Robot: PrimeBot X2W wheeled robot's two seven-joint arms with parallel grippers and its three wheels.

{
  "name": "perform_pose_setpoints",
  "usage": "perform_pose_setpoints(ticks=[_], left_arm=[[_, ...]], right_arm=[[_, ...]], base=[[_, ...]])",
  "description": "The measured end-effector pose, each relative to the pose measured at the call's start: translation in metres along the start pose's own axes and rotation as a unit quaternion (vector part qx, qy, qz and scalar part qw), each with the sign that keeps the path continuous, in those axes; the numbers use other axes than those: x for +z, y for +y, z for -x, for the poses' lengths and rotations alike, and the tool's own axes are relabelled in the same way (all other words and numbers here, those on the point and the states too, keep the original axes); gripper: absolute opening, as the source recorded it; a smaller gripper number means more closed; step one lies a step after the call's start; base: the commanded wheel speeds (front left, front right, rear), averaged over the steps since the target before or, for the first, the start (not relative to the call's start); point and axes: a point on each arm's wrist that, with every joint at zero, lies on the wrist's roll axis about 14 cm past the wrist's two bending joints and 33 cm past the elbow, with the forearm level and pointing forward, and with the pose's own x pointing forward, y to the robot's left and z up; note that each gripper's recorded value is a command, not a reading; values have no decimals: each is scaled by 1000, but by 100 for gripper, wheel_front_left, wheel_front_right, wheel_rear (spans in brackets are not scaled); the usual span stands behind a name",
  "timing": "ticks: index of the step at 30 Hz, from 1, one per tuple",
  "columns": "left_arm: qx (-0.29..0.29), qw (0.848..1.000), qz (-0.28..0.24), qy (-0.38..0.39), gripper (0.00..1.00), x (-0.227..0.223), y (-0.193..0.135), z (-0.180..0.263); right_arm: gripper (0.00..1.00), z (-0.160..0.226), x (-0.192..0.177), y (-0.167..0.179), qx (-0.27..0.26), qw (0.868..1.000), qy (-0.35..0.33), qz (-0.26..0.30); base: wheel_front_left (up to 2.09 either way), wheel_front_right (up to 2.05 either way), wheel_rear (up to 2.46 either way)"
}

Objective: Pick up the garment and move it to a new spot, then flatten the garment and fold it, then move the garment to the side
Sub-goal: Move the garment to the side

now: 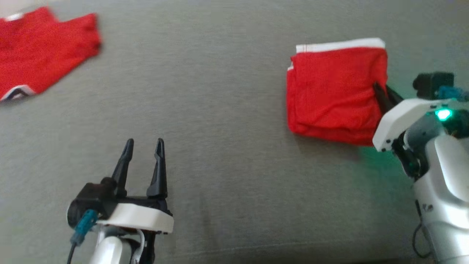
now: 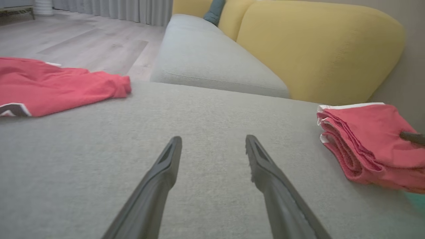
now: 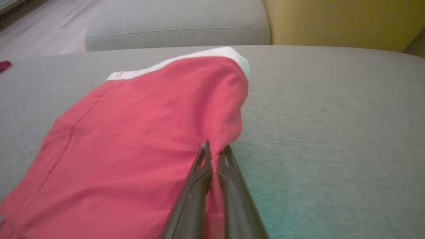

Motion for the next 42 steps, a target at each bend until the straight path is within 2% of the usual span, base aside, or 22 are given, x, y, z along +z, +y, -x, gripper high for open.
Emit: perform_pose_setpoints(ticks=[5,11,17,20,29,41,42], left_arm=[[-73,997,-6,4,100,-3,-38,-30],[-164,986,-2,21,100,-17,-93,-58],[-215,976,14,41,100,-34,-128,-70],[-214,976,17,41,100,-37,-126,-75],[-169,985,6,26,100,-25,-95,-75],[-127,992,1,17,100,-19,-66,-71],[-125,992,0,16,100,-18,-64,-70]], right_arm=[[0,20,10,-40,-50,998,-29,-11],[0,41,0,-65,-93,995,-33,-28],[0,51,-11,-97,-137,990,-23,-24],[0,45,-8,-105,-143,989,-21,-12],[0,30,31,-143,-167,983,-29,75],[0,18,62,-178,-194,971,-29,137],[0,17,62,-180,-194,973,-30,123]], base=[[0,0,0],[0,0,0],[0,0,0],[0,0,0],[0,0,0],[0,0,0],[0,0,0]])
